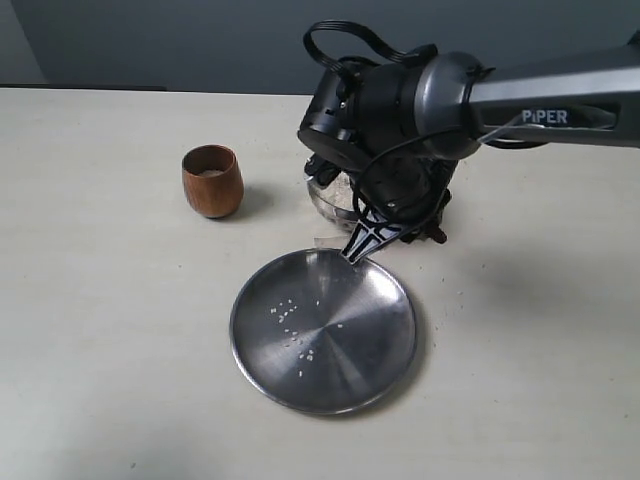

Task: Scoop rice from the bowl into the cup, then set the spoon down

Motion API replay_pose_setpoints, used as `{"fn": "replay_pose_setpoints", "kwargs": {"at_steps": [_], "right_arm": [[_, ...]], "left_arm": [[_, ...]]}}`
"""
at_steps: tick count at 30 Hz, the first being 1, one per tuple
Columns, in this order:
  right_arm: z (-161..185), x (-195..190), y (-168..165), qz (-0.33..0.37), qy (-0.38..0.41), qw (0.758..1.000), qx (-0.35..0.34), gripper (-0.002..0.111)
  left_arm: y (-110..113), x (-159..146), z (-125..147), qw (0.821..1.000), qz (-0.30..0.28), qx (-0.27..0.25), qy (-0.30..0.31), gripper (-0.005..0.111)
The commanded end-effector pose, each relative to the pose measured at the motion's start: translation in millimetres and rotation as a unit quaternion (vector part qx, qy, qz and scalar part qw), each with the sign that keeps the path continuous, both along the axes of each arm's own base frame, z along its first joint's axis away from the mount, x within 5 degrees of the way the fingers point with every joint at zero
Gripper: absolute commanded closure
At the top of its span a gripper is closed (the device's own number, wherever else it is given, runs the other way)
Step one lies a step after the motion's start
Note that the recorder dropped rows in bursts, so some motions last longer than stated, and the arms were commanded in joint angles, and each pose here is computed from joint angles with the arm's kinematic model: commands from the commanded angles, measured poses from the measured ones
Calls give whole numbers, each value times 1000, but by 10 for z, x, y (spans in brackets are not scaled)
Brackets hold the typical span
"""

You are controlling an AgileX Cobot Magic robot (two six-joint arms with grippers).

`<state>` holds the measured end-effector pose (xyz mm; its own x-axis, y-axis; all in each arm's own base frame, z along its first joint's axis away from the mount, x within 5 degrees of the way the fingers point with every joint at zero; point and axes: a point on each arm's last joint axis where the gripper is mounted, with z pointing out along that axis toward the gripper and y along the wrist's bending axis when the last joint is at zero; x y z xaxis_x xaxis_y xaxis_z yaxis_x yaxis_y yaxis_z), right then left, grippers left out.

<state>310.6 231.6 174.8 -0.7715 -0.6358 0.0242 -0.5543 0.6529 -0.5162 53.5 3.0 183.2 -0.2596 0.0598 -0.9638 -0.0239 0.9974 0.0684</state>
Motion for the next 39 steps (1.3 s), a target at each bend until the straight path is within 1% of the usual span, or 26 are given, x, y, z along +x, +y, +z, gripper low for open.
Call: {"fn": "replay_pose_setpoints", "kwargs": {"at_steps": [1, 7, 12, 24, 32, 36, 39], "right_arm": [[123, 17, -22, 0, -18, 1000, 10, 109], [138, 17, -38, 0, -20, 1000, 1, 109], [160, 29, -70, 3, -27, 999, -21, 109], [156, 25, -67, 6, -22, 1000, -20, 109], [125, -4, -10, -6, -11, 1000, 23, 109], [188, -3, 36, -23, -19, 996, 89, 109], [236, 23, -5, -54, -9, 989, 140, 109]], "left_arm": [[0, 0, -9, 1000, -1, 2, -3, 106], [0, 0, -9, 1000, -1, 2, -3, 106], [0, 0, -9, 1000, -1, 2, -3, 106], [0, 0, -9, 1000, -1, 2, -3, 106], [0, 0, -9, 1000, -1, 2, -3, 106], [0, 0, -9, 1000, -1, 2, -3, 106], [0, 0, -9, 1000, -1, 2, -3, 106]]}}
